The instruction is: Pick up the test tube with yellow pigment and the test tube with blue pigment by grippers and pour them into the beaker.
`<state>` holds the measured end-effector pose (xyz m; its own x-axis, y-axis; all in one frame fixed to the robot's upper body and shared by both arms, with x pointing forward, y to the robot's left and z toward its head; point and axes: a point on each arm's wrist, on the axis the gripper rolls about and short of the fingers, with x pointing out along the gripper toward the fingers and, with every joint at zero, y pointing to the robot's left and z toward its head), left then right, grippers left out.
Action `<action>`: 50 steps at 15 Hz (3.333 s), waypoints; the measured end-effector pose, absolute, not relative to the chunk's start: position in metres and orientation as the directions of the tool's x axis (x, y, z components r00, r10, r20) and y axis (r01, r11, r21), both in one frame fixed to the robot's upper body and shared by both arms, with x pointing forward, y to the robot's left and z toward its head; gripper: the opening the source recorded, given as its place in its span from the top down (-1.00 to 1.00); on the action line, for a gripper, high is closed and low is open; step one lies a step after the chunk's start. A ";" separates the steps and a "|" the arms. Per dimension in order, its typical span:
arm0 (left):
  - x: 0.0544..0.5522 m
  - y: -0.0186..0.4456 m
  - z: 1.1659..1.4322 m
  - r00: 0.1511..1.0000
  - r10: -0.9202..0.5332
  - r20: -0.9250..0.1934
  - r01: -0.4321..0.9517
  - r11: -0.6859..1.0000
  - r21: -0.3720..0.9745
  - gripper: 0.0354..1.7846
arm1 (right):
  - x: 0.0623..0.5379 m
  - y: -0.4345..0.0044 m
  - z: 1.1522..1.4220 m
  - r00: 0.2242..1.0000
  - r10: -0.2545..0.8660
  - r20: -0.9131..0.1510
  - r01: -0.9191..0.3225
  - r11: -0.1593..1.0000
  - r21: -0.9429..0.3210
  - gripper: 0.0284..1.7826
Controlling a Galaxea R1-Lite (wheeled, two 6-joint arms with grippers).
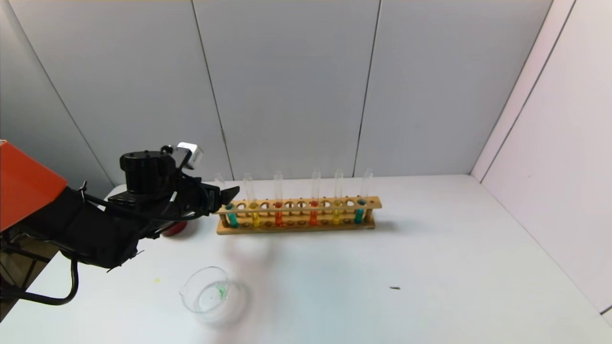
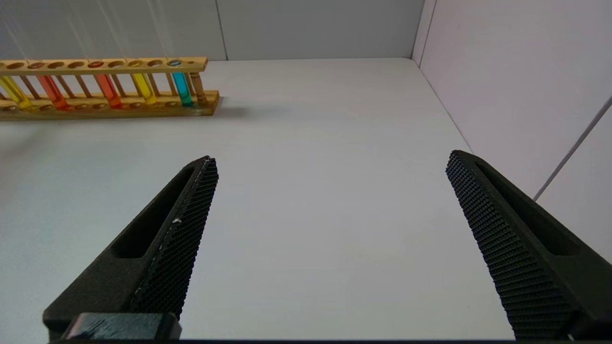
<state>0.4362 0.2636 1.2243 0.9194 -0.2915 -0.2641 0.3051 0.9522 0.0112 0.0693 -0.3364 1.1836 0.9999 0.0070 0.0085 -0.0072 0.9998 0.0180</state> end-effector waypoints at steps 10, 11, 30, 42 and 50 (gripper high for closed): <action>0.446 0.260 1.211 0.911 -0.294 -0.291 0.310 0.951 0.009 0.02 | 0.069 -0.336 1.184 1.000 0.007 0.008 -0.007 1.000 0.018 -0.96; 0.446 0.260 1.211 0.910 -0.295 -0.291 0.311 0.951 0.008 0.25 | 0.069 -0.336 1.184 1.000 0.007 0.009 -0.007 1.000 0.018 -0.96; 0.435 0.245 1.255 0.938 -0.278 -0.209 0.293 0.955 0.041 0.68 | 0.069 -0.336 1.184 1.000 0.007 0.009 -0.007 1.000 0.018 -0.96; 0.412 0.243 1.334 0.944 -0.292 -0.152 0.303 0.951 0.053 0.68 | 0.069 -0.336 1.184 1.000 0.006 0.008 -0.006 1.000 0.018 -0.96; 0.322 0.265 1.364 0.842 -0.269 -0.468 0.405 0.888 0.217 0.68 | 0.069 -0.336 1.184 1.000 0.006 0.009 -0.007 1.000 0.018 -0.96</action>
